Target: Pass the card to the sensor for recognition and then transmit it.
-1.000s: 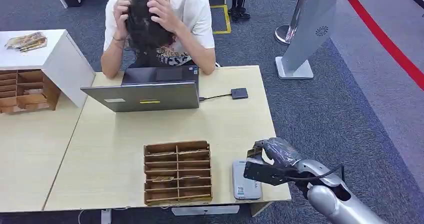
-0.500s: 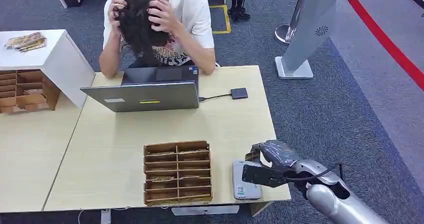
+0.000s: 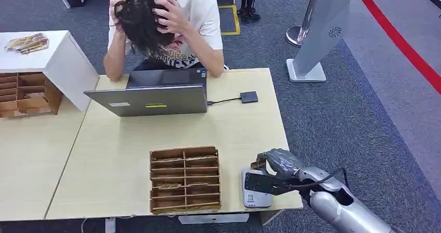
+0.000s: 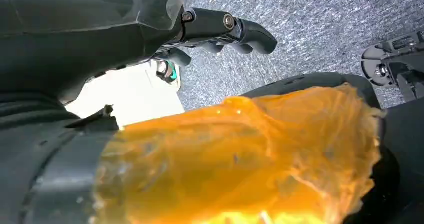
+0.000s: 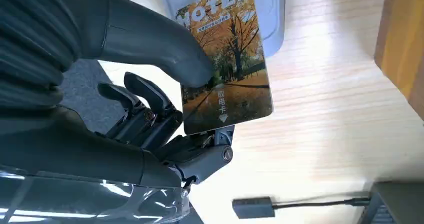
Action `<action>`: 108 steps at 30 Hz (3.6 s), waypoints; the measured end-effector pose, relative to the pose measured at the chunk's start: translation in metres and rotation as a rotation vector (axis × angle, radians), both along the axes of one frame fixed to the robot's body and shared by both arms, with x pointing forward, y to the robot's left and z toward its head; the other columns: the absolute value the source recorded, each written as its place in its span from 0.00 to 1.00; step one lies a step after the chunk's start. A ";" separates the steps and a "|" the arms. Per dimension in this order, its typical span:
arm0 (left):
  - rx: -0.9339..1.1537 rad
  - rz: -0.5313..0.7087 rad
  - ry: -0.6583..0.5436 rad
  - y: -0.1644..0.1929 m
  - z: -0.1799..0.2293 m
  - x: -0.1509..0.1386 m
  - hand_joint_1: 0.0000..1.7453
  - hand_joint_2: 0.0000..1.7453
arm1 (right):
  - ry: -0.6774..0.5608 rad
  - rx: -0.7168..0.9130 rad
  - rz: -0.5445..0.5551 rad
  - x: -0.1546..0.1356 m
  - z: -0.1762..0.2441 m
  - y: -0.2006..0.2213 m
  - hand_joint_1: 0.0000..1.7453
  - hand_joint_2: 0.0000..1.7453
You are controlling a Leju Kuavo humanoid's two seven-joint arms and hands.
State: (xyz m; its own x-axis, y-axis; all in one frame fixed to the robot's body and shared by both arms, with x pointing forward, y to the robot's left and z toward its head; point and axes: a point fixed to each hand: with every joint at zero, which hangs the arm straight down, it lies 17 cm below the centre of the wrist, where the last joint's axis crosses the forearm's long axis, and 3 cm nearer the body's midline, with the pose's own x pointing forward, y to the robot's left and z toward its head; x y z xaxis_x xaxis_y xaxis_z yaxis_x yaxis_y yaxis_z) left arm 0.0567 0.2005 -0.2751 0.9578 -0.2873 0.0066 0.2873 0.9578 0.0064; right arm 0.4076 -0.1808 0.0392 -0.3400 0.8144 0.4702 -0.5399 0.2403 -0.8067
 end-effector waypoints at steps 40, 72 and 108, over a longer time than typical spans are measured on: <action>0.005 -0.031 0.009 0.001 0.001 0.002 0.00 0.00 | 0.077 -0.071 -0.038 0.002 -0.041 -0.004 1.00 1.00; 0.002 -0.041 0.012 0.000 0.001 0.002 0.00 0.00 | 0.074 -0.097 -0.071 0.009 -0.046 -0.012 1.00 1.00; 0.004 -0.047 0.009 0.001 0.001 0.002 0.00 0.00 | 0.064 -0.097 -0.087 0.006 -0.047 -0.014 1.00 1.00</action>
State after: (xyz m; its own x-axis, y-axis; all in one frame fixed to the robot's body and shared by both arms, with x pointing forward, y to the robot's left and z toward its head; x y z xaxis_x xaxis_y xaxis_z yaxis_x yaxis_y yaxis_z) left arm 0.0590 0.2016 -0.2744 0.9432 -0.3323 -0.0030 0.3324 0.9431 0.0071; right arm 0.4136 -0.1950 -0.0073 -0.2375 0.8821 0.4067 -0.5716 0.2117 -0.7928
